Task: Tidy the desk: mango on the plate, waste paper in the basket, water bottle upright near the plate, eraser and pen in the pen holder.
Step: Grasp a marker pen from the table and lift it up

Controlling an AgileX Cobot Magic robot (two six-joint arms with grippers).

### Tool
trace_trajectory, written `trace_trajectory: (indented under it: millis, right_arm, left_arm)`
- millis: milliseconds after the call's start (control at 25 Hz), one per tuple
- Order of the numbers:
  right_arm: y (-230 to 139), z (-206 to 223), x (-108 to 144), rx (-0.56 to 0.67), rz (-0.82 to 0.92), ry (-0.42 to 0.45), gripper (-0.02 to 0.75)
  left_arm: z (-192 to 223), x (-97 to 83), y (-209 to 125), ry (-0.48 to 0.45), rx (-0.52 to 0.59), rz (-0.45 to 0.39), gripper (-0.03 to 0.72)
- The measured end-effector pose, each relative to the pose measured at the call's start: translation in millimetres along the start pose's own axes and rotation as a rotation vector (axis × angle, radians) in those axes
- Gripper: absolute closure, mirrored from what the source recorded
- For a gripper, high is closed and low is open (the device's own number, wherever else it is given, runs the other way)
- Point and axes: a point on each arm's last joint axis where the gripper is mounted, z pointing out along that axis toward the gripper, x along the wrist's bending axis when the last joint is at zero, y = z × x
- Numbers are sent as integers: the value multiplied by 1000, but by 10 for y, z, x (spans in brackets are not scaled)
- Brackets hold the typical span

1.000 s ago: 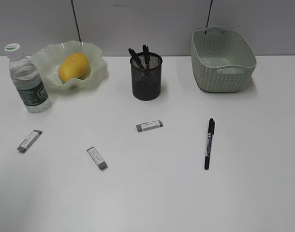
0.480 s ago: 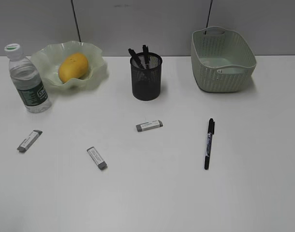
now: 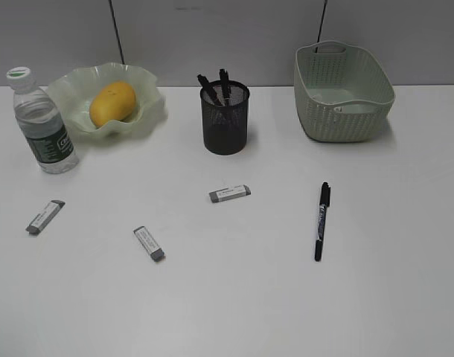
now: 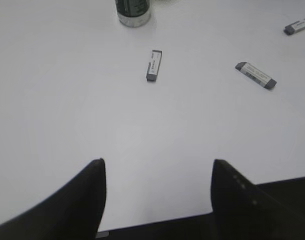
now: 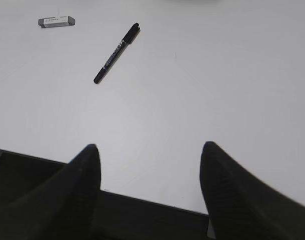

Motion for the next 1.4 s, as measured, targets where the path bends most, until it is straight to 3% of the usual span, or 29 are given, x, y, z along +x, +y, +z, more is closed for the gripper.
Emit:
trace_trajectory:
  millis: [400,760,1400]
  right_arm:
    - [0,0,0,0,0,0,240]
    - [231,95,2,4,18,0,240]
    - [944,1697,-43,463,158,-34,240]
  left_arm:
    - [-16,0,-8,0,-19,0,186]
    - [-221,-3,-149,0,-173,3,186]
    - [-305,-10,-223,-7,-241,1,186]
